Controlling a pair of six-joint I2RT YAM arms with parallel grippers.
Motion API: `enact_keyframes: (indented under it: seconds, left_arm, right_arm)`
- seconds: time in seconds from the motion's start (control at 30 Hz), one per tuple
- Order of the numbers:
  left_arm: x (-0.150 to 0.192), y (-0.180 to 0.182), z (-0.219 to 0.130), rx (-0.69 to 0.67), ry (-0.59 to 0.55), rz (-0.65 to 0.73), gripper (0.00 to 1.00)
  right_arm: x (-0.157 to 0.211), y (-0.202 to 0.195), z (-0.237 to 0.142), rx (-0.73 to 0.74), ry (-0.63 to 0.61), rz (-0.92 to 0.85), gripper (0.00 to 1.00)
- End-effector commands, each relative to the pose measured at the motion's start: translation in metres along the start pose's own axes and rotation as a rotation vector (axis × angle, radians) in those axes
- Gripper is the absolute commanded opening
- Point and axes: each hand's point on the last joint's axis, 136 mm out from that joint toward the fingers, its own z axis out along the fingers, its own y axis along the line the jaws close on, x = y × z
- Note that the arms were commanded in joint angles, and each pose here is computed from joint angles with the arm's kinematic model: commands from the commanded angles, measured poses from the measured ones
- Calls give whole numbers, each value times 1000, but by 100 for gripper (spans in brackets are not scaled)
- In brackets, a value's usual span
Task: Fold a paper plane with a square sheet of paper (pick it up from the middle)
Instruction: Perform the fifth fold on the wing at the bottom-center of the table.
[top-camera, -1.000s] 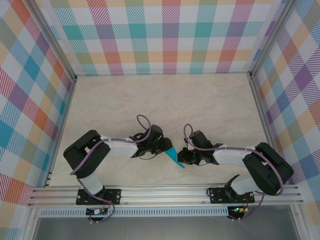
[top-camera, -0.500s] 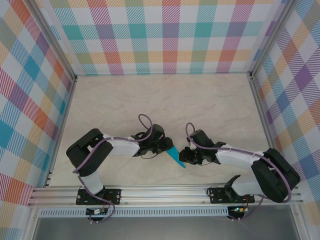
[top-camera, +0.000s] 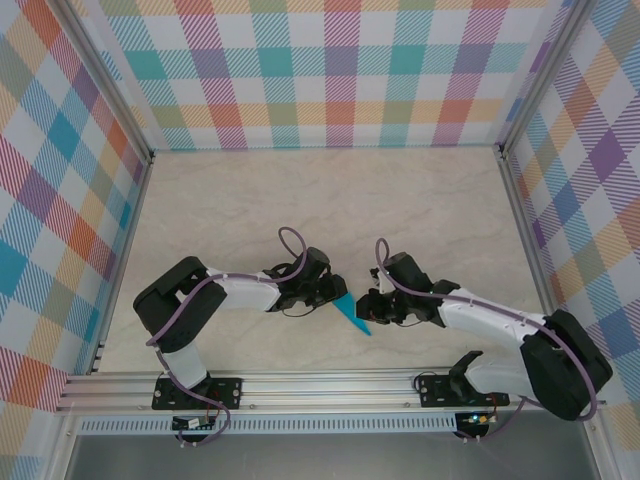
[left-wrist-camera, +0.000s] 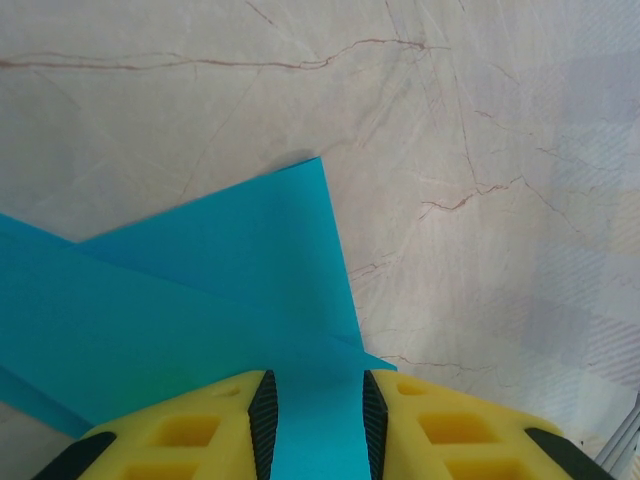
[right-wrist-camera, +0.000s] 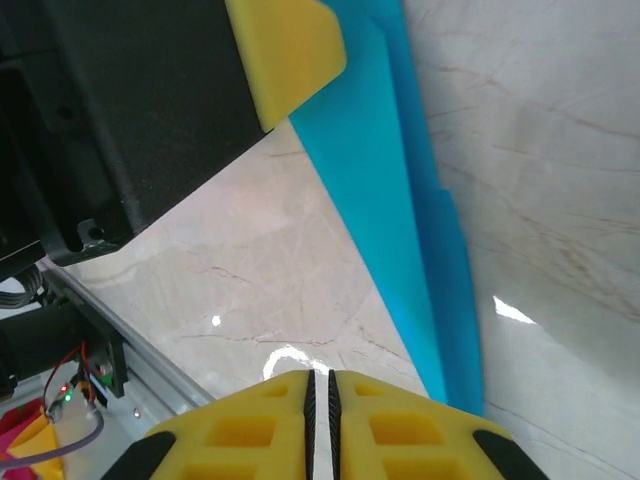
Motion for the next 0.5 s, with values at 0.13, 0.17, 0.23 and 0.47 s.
enact_keyframes:
  seconds: [0.13,0.17,0.23,0.47]
  left_arm:
    - [17,34,6,-126,53,10,31]
    - [18,35,5,-129,52,11,31]
    - [18,35,5,-131,52,12,31]
    - [16,36,3,-136,44,13,31]
  right_arm:
    - [-8,15,12,-133,49,41,13]
    - [-9,15,13,-141,52,51,13]
    - [-7,15,16,-155,71,54,13]
    - [1,-8,30,-117,131,119,14]
